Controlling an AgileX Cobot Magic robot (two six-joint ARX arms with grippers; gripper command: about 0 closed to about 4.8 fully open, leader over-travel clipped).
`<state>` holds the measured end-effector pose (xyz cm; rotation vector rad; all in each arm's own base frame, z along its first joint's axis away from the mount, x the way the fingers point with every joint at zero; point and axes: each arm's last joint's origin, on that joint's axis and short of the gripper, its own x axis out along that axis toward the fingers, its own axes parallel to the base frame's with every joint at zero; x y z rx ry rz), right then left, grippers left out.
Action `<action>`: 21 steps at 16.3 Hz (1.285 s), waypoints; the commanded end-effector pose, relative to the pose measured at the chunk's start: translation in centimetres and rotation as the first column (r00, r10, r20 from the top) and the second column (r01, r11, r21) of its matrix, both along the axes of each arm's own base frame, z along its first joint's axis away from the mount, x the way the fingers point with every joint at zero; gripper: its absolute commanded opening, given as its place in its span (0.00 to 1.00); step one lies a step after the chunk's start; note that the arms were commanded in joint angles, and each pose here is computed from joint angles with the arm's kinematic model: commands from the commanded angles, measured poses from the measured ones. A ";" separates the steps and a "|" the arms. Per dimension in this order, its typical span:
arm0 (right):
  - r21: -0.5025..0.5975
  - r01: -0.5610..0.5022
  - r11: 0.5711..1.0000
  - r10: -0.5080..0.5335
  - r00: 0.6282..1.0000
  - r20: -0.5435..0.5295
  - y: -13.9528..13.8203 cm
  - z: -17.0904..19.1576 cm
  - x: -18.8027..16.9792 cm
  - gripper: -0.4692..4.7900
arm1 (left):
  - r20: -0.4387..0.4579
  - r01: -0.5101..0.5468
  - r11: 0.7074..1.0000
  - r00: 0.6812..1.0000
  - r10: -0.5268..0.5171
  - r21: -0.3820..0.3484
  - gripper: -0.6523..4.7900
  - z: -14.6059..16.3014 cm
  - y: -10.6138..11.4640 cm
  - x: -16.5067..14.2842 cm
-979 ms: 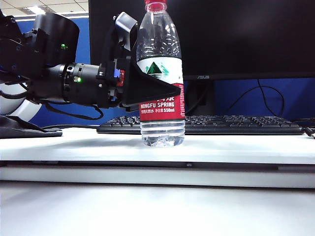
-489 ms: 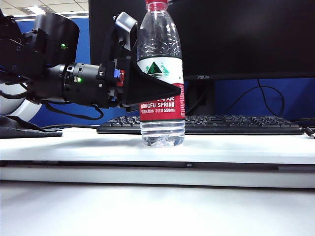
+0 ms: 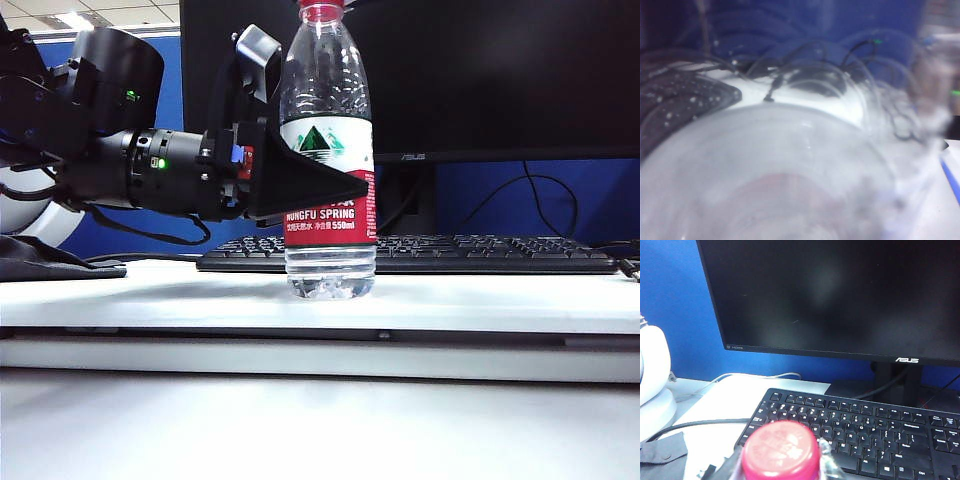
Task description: Unscrew the cap from the plastic bottle on the table.
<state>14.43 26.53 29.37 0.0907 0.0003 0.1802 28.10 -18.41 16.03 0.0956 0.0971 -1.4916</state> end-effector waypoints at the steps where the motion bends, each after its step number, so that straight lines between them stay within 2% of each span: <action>1: 0.022 -0.013 1.000 0.013 1.000 0.011 -0.1 0.4 0.1 0.45 | -0.076 -0.009 0.999 0.997 0.013 0.049 0.67 -1.1 0.1 -0.2; 6: 0.030 -0.024 0.999 0.023 1.000 0.016 0.0 0.7 0.2 0.46 | -0.076 -0.009 0.999 0.997 0.012 0.049 0.67 -1.1 0.1 -0.2; 7: 0.028 -0.024 0.999 0.023 1.000 0.017 0.0 0.7 0.2 0.51 | -0.076 -0.009 0.999 0.997 0.012 0.049 0.67 -1.1 0.1 -0.2; 12: 0.028 -0.023 0.999 0.023 1.000 0.017 0.0 0.7 0.2 0.51 | -0.076 -0.008 0.999 0.997 0.012 0.049 0.67 -1.1 0.1 -0.2; 17: 0.023 -0.022 0.999 0.022 1.000 0.017 0.0 0.7 0.3 0.36 | -0.076 -0.008 0.999 0.997 0.012 0.049 0.67 -1.1 0.1 -0.2; 21: -0.075 -0.050 0.996 0.051 0.999 0.017 -0.3 0.8 0.1 0.35 | -0.077 -0.008 0.999 0.997 0.012 0.049 0.67 -1.1 0.1 -0.2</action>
